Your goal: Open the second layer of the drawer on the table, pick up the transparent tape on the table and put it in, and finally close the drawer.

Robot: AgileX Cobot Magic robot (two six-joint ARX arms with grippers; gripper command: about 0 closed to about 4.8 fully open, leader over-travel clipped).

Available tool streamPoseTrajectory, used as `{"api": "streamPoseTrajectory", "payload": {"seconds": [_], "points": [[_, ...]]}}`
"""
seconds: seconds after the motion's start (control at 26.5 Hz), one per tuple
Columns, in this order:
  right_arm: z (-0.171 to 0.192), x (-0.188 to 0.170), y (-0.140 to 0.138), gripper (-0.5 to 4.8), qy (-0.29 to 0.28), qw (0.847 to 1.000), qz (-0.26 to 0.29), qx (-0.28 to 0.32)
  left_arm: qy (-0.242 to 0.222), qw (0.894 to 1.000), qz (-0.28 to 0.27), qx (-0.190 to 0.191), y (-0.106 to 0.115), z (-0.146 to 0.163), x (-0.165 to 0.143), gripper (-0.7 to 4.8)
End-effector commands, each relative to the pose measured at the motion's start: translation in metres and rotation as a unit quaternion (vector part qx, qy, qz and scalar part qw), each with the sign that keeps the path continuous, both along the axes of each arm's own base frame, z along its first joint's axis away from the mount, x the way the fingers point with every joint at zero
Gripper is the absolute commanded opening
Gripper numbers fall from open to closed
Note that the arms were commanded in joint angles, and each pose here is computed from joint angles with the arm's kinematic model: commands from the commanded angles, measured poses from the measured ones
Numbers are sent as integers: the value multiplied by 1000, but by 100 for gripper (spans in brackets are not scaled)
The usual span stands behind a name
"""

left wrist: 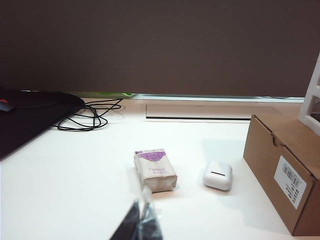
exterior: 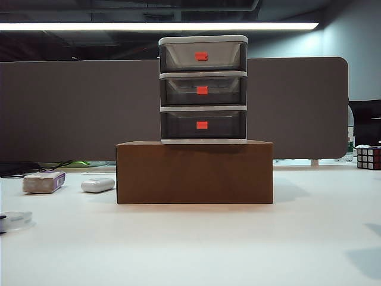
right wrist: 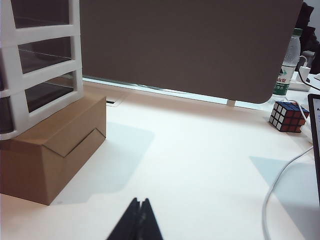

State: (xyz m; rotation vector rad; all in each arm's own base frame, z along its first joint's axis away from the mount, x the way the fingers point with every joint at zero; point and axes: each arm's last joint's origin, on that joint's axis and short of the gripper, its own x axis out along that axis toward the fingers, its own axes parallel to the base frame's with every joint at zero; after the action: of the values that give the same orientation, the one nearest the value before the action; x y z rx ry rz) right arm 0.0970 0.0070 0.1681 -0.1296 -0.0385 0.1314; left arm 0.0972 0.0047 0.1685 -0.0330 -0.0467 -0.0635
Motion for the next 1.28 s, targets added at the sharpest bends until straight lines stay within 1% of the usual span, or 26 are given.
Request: {"api": "streamPoseTrajectory", "payload": {"seconds": [0.04, 0.53, 0.57, 0.6, 0.64, 0.68, 0.72, 0.75, 0.79, 0.87, 0.94, 1.02, 1.09, 1.13, 1.17, 1.21, 1.28], "points": [[-1, 0, 0, -5, -1, 1000, 0, -1, -9, 1000, -2, 0, 0, 3, 0, -5], [-1, 0, 0, -5, -1, 1000, 0, -1, -8, 1000, -3, -3, 0, 3, 0, -5], [-1, 0, 0, -5, -1, 1000, 1, 0, -6, 1000, -13, -17, -1, 3, 0, -5], [-1, 0, 0, -5, 0, 1000, 7, 8, -3, 998, -35, -47, -2, 3, -1, -5], [-1, 0, 2, -5, 5, 999, 32, 39, 6, 992, -73, -99, -4, 3, -1, -6], [-1, 0, 3, -5, 12, 996, 58, 67, 18, 985, -104, -140, -6, 3, -1, -6], [-2, -1, 6, -5, 27, 987, 108, 112, 47, 968, -152, -192, -10, 1, -2, -6], [-2, -2, 8, -5, 36, 981, 138, 130, 66, 959, -180, -207, -13, -1, -3, -6], [-2, -3, 10, -5, 47, 973, 180, 138, 92, 947, -212, -224, -17, -4, -3, -5], [-2, -4, 11, -5, 51, 967, 205, 139, 108, 937, -233, -237, -25, -5, -4, -5], [-1, -4, 11, -5, 53, 966, 206, 150, 108, 929, -256, -245, -30, -3, -5, -5], [-1, -4, 11, -5, 69, 957, 207, 193, 108, 918, -291, -246, -37, -1, -7, -5], [-1, -4, 12, -5, 88, 942, 214, 242, 112, 905, -335, -237, -45, 0, -11, -6], [-1, -4, 12, -5, 93, 939, 221, 248, 112, 901, -349, -233, -48, 0, -12, -5], [-1, -4, 13, -5, 94, 937, 228, 246, 106, 900, -358, -225, -52, 1, -14, -5], [-1, -5, 13, -5, 94, 936, 235, 245, 101, 901, -359, -222, -55, 2, -16, -5], [1, -5, 14, -5, 93, 935, 241, 243, 84, 910, -349, -209, -62, 3, -19, -5]]}}
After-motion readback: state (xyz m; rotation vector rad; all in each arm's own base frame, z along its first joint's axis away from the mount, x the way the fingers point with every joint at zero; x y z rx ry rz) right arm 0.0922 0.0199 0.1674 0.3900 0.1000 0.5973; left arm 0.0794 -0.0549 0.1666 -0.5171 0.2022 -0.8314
